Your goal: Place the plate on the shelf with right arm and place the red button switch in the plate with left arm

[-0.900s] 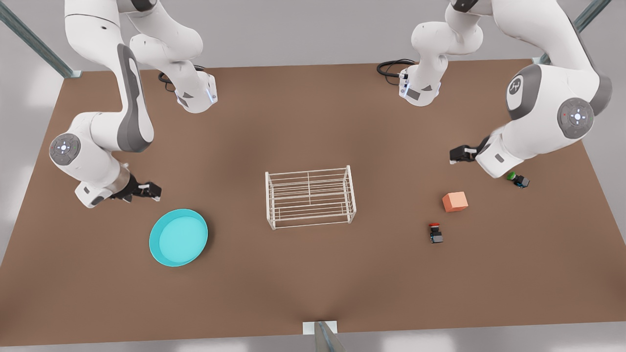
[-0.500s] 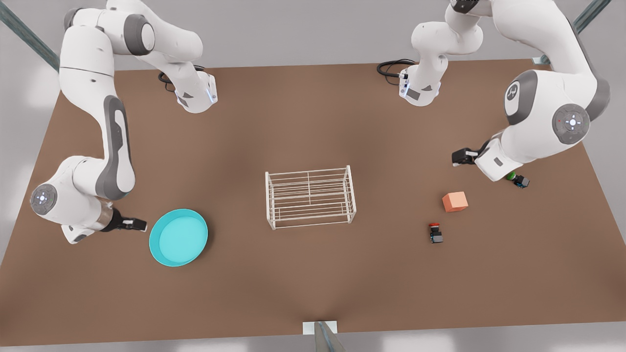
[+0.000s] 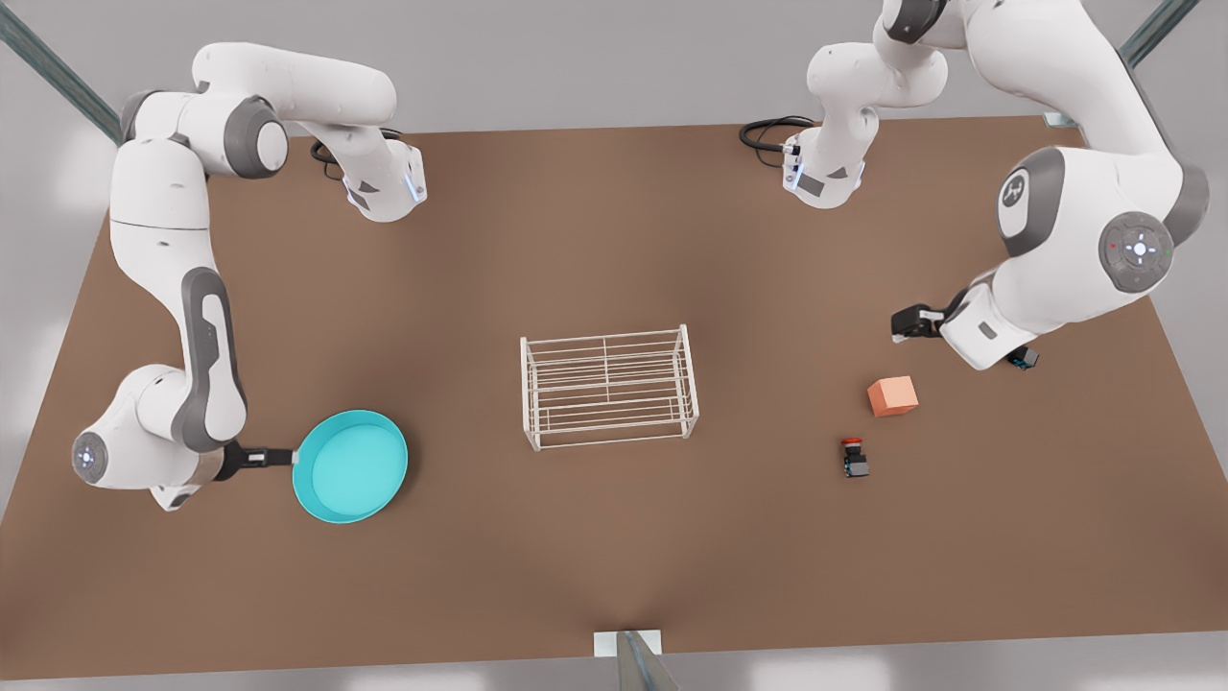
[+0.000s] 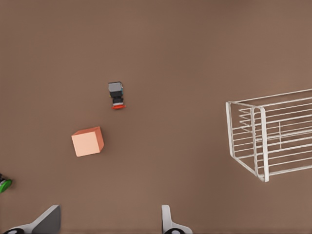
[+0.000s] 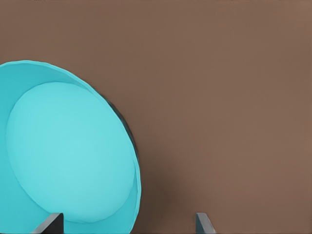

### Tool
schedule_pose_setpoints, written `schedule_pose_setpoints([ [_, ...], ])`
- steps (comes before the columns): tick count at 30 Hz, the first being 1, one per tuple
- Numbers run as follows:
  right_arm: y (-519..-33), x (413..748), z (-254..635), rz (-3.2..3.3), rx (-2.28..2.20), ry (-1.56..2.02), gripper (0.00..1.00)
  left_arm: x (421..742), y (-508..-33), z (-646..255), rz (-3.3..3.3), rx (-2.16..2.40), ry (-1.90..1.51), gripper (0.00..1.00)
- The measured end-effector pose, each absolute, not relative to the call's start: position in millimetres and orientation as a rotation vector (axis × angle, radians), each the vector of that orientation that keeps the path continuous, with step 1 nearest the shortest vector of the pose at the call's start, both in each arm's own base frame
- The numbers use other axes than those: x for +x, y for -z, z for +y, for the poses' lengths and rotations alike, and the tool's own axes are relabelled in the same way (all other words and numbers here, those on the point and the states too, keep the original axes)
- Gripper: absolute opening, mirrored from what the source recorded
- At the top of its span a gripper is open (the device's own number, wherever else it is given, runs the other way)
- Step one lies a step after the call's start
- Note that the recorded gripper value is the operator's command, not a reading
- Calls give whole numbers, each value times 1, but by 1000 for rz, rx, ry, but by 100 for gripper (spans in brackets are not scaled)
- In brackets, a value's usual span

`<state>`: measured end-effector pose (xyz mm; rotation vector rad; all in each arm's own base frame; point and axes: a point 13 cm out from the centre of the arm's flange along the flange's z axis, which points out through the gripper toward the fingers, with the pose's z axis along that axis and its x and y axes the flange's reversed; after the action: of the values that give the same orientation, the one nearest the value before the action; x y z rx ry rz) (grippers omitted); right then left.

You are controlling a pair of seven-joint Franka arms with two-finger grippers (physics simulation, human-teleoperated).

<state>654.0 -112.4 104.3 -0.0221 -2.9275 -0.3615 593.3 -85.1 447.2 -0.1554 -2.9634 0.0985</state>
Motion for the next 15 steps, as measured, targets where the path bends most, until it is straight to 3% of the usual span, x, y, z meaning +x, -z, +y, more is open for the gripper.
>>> schedule_pose_setpoints([
  [4,-80,656,-113,-2917,66,367,96,595,-442,-82,-2958,-149,-82,100],
  [7,-68,664,-109,-2925,122,378,85,595,-441,-83,-2958,-156,-62,100],
  [13,-49,670,-97,-2939,193,402,81,595,-441,-82,-2960,-147,-49,100],
  [15,-46,672,-97,-2947,205,405,73,595,-441,-81,-2960,-144,-48,100],
])
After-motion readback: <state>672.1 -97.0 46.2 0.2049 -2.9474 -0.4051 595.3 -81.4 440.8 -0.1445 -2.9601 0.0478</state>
